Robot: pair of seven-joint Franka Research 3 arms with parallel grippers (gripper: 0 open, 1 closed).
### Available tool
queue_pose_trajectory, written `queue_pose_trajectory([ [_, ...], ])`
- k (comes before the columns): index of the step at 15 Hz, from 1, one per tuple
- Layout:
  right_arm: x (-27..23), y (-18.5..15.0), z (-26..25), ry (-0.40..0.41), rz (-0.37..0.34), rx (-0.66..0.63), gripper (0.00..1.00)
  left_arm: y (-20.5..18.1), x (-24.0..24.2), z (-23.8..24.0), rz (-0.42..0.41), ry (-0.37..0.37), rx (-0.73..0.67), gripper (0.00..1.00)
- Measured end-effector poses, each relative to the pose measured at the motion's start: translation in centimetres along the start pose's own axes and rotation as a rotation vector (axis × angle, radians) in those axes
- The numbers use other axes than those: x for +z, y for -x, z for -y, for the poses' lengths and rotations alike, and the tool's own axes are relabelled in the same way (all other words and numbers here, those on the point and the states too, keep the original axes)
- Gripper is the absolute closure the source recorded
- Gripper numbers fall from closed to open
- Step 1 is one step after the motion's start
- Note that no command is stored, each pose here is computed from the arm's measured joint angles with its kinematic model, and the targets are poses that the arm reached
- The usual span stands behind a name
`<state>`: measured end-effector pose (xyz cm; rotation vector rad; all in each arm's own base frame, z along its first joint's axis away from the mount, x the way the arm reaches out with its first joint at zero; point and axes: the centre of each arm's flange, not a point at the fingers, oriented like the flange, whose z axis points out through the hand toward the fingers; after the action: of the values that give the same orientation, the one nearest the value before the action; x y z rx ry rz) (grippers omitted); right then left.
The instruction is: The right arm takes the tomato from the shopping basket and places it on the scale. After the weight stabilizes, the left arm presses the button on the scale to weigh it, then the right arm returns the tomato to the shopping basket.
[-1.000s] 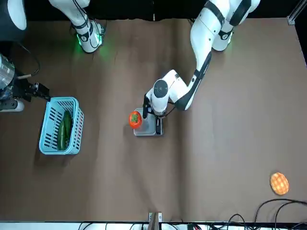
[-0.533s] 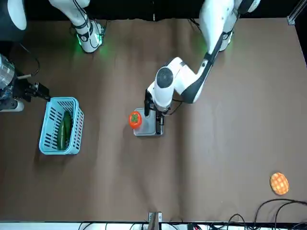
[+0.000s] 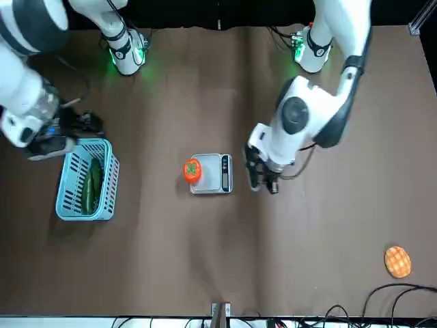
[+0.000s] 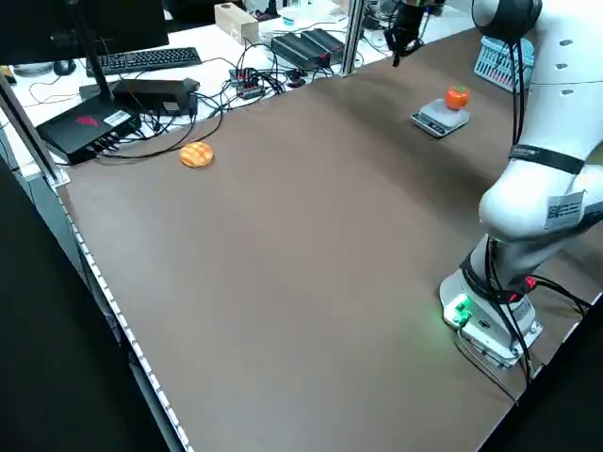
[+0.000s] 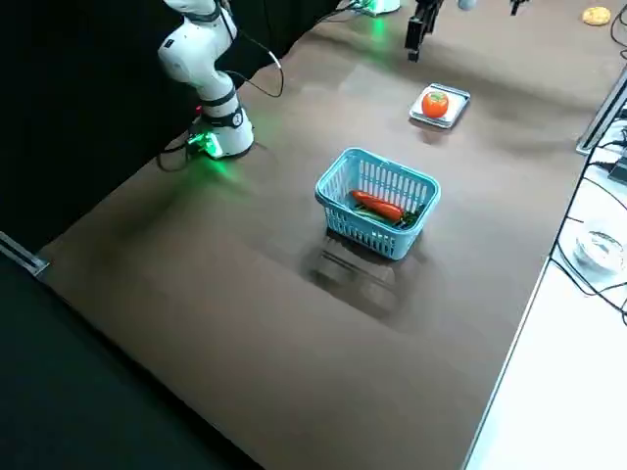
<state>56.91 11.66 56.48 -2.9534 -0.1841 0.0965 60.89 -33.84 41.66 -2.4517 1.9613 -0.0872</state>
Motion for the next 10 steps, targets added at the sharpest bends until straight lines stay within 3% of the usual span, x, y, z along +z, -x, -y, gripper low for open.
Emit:
queue_pose_trajectory([
  [4,4.6,-2.3,2.0,-0.202,0.043,0.026,0.00,6.0,-1.3,4.0,0.021,0.016,-0.103,0.98],
  [5,6.2,-2.9,2.6,-0.252,0.061,0.030,0.02,7.0,-1.4,4.6,0.022,0.017,-0.117,0.94],
  [7,9.5,-4.0,3.8,-0.344,0.075,0.027,0.03,7.6,-1.3,4.9,0.025,0.020,-0.131,0.78],
  [9,13.3,-4.4,3.9,-0.431,0.067,0.002,0.03,7.2,-1.1,4.5,0.031,0.033,-0.145,0.76],
  [10,15.2,-4.5,3.6,-0.480,0.070,-0.005,0.03,7.3,-1.0,4.3,0.043,0.045,-0.184,0.69],
])
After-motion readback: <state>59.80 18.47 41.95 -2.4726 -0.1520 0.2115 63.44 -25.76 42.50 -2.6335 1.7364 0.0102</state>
